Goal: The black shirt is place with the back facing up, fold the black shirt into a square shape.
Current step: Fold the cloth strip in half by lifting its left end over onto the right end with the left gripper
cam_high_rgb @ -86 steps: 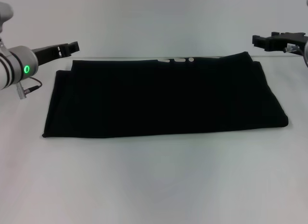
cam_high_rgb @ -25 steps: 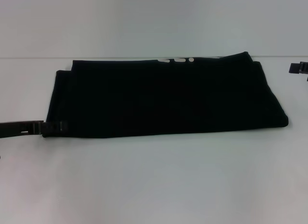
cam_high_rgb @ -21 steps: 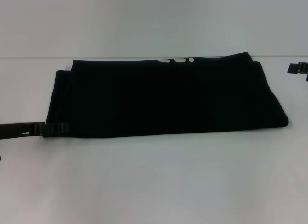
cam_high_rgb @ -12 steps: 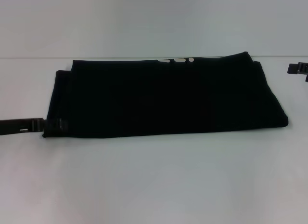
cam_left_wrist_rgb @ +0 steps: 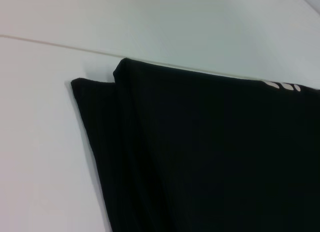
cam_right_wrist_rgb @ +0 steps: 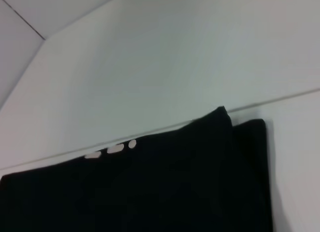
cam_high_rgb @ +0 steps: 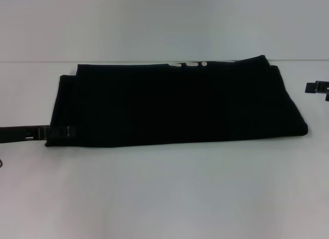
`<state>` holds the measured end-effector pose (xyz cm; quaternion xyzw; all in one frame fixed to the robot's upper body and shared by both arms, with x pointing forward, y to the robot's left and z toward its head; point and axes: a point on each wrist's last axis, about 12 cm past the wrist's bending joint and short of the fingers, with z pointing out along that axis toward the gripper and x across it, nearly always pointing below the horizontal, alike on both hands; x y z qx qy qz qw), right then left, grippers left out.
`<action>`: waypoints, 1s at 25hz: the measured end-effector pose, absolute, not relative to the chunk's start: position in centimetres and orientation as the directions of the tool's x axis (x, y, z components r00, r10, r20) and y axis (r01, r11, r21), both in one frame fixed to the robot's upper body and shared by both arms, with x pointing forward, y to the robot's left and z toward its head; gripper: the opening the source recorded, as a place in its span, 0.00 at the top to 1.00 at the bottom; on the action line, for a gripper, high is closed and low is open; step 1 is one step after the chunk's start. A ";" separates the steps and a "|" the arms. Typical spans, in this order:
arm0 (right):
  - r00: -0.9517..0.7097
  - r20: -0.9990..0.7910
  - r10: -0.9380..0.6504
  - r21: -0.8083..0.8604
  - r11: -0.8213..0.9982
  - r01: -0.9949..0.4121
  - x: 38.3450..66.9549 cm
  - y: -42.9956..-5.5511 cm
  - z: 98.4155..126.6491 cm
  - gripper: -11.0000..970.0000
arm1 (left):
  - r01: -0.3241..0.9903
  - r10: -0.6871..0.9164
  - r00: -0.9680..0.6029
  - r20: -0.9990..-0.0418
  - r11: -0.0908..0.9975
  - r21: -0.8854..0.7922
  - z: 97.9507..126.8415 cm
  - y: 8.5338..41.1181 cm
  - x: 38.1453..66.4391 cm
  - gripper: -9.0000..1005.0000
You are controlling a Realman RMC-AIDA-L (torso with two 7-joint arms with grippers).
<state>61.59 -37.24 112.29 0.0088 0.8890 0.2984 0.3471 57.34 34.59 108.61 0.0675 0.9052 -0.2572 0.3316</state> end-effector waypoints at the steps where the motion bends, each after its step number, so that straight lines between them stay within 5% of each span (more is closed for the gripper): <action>1: -0.760 -0.611 0.221 0.535 0.823 -0.191 61.6 -37.2 112.2 0.06 | 0.293 -0.048 -0.771 -0.635 0.859 -0.421 108.6 34.6 57.3 0.10; 18: -0.759 -0.611 0.222 0.534 0.824 -0.189 61.7 -37.0 112.2 0.06 | 0.315 0.034 -0.791 -0.611 0.878 -0.360 108.0 33.4 57.9 0.10; 25: -0.761 -0.610 0.221 0.536 0.823 -0.190 61.7 -37.0 112.2 0.06 | 0.299 0.024 -0.789 -0.614 0.888 -0.349 108.1 33.8 58.1 0.26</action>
